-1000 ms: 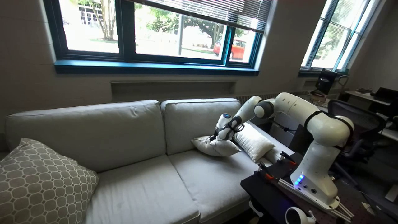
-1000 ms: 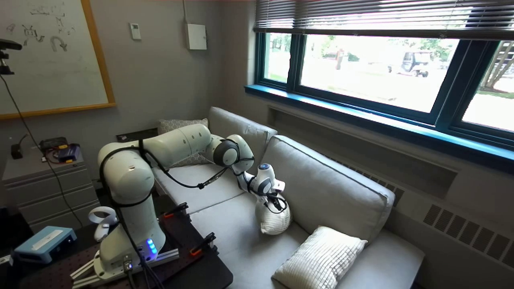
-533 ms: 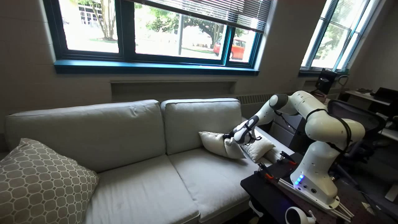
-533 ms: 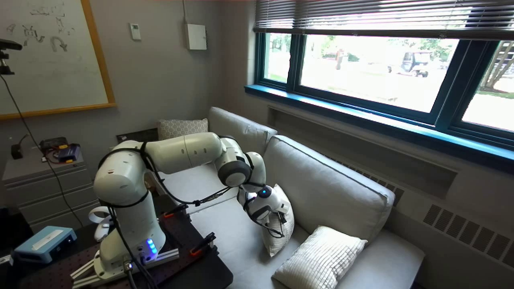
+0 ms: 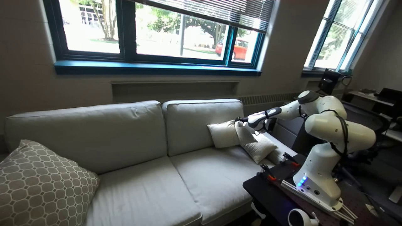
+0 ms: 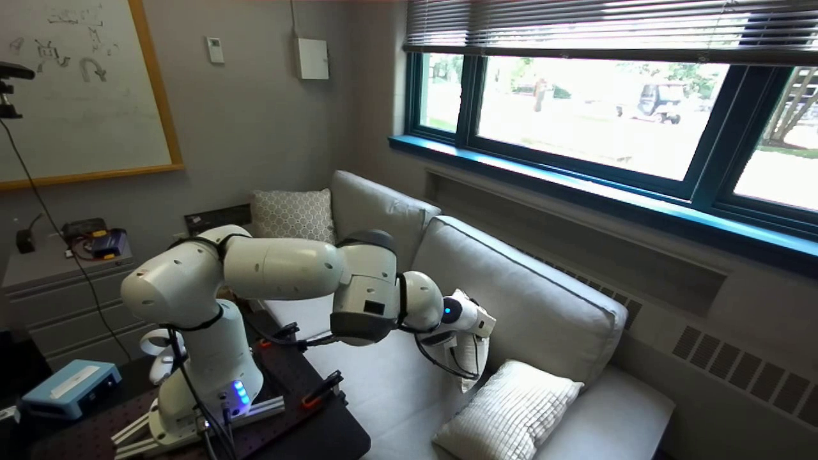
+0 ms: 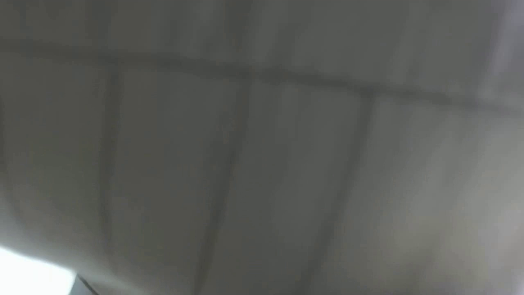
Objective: Arrange the cushions, one in front of the other, against the armrest
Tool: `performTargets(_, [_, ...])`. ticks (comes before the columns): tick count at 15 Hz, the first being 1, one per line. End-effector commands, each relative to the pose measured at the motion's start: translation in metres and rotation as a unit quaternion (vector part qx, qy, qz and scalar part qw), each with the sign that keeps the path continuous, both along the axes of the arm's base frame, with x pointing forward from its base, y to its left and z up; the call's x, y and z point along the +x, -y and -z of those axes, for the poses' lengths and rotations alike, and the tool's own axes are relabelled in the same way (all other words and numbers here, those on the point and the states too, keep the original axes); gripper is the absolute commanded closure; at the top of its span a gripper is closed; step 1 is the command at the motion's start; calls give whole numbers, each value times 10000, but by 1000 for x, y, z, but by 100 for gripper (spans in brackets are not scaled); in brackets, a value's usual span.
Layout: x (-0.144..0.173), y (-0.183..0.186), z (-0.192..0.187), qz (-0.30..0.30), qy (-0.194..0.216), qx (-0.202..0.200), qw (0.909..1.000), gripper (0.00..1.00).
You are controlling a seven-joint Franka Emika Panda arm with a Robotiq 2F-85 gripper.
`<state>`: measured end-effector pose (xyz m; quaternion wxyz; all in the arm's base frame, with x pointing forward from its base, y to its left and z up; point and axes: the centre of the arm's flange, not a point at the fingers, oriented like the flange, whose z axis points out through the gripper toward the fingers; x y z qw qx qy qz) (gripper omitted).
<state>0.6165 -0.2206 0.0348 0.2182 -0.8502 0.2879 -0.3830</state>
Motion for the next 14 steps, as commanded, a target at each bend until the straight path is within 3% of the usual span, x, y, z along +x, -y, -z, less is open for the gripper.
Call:
performTargets(1, [-55, -35, -43, 240, 714, 227, 9969, 92])
performTargets(5, [-69, -23, -38, 596, 447, 424, 9963, 92])
performTargets(9, [-89, -7, 3, 1234, -327, 664, 9896, 93])
performTargets(14, [-106, 12, 24, 1863, -899, 306, 9779, 92])
